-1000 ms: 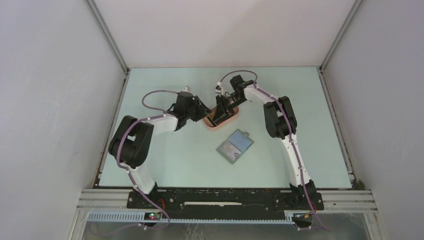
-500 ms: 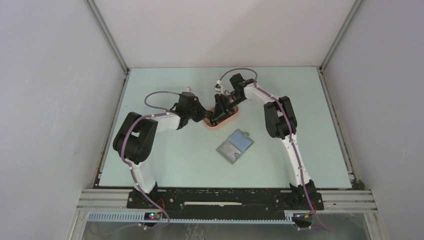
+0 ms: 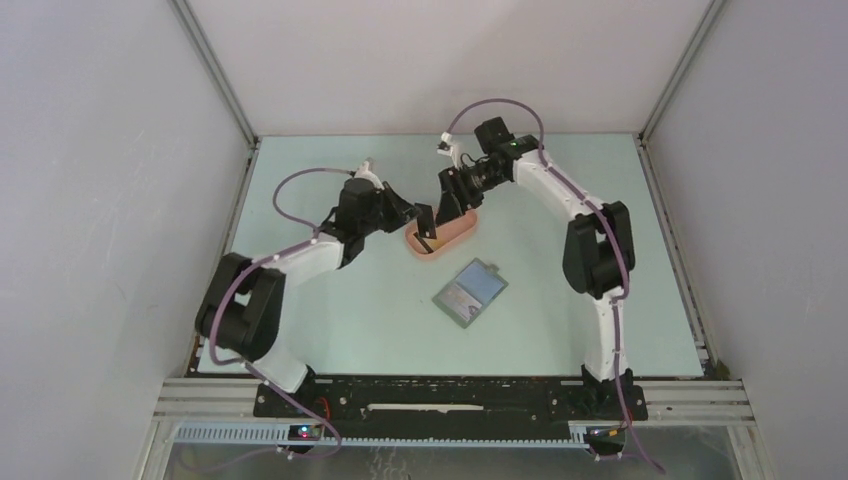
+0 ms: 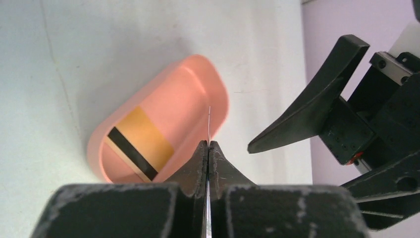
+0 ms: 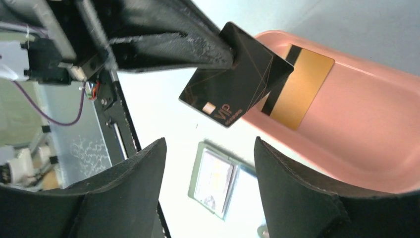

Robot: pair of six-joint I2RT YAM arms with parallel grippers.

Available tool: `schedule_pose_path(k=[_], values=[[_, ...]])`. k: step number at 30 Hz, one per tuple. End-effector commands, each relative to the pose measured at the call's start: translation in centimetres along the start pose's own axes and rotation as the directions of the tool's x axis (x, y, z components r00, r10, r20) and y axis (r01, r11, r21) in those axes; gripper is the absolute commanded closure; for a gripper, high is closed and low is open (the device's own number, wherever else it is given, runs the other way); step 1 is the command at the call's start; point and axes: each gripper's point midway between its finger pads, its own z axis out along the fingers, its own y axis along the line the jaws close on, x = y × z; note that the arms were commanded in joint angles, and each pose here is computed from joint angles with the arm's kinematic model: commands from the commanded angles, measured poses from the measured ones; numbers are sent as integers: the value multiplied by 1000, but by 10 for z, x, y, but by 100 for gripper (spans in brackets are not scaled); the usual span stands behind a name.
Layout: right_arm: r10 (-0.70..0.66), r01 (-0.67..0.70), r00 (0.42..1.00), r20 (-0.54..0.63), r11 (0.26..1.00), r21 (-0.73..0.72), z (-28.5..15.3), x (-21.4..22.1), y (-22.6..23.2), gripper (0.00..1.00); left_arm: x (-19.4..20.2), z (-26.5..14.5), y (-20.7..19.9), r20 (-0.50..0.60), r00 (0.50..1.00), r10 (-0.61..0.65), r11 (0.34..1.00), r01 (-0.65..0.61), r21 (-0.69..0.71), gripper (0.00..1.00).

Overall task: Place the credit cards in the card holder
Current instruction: Pick up the credit card from the storage box.

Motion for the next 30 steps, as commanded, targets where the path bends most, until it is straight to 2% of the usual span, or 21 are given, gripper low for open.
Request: schedule_pose_path(k=[1,4,7,10,12,15,19,23,30], values=[[-205,206,977,52,979,-4,-39,-6,45,27,-7,-39,-46,76,989,123,968,-137,209,100],[-322,321,943,77,947,27,-64,4,72,28,2,-72,-70,124,976,180,922,-212,325,100],[-446,433,886,131,894,112,-88,17,91,29,19,-103,-87,168,964,205,877,-257,406,100],[-533,503,828,172,843,189,-101,41,101,26,40,-132,-98,216,958,189,840,-271,470,100],[-545,516,820,176,836,187,-101,65,99,23,54,-149,-101,243,957,161,823,-266,502,100],[-449,422,874,185,891,169,-97,89,83,22,74,-166,-99,267,959,95,812,-230,537,100],[-166,141,962,218,982,125,-98,98,45,28,92,-171,-84,263,965,-7,828,-142,542,100],[-29,-7,987,160,976,218,-83,112,-1,31,106,-166,-63,252,963,-93,856,-52,514,100],[92,-97,995,31,951,292,-57,140,-41,31,121,-145,-52,209,957,-203,868,78,490,100]])
